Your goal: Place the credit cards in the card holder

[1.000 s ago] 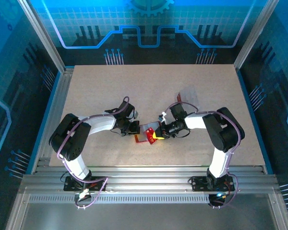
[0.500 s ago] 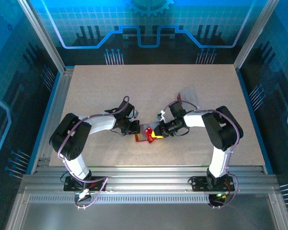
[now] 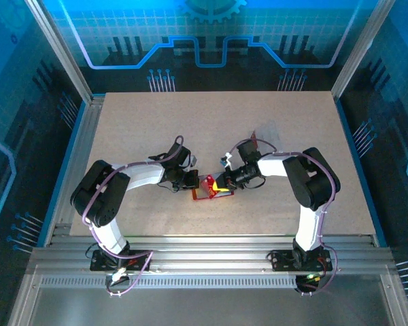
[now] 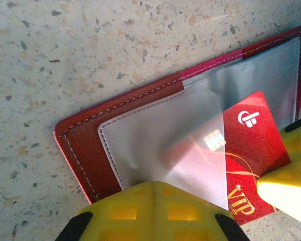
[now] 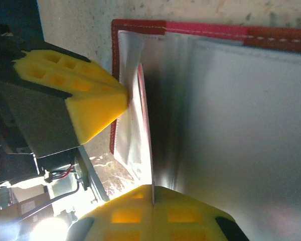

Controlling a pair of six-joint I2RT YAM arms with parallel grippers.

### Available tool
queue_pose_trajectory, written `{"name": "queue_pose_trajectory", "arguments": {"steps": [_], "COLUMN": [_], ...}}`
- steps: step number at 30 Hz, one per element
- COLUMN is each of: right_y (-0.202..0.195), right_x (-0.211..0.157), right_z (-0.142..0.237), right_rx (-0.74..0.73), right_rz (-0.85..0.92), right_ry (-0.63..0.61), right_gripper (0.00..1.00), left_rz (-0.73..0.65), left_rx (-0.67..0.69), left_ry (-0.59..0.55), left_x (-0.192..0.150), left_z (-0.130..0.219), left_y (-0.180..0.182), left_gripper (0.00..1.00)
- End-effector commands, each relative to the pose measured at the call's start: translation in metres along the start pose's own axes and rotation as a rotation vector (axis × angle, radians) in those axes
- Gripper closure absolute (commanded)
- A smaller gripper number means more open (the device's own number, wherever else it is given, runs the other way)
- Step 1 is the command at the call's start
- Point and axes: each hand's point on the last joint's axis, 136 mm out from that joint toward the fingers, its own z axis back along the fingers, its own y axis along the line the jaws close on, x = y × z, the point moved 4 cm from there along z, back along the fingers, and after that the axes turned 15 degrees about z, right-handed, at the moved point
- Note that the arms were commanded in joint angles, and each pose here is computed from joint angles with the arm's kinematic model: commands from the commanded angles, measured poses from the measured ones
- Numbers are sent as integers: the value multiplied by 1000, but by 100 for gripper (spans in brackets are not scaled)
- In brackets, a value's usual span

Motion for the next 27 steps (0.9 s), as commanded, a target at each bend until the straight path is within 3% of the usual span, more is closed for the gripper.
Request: {"name": "queue_pose_trajectory", "arguments": {"steps": [1, 10, 27], "right_y": [-8, -8, -12], "right_x": [-5, -3, -6], "right_z": [3, 6, -9], "right_rx": [-75, -157, -153], "right_rz": [1, 30, -53], "right_ry": [-25, -66, -172], "right_gripper": [100, 100, 100], "left_rz": [34, 38, 41], "left_rx": [107, 111, 108], "left_ry": [60, 66, 71], "left_x": [-14, -15, -17], "left_z": [-14, -16, -17], "left_y": [33, 36, 36], "left_gripper": [99, 99, 99]}}
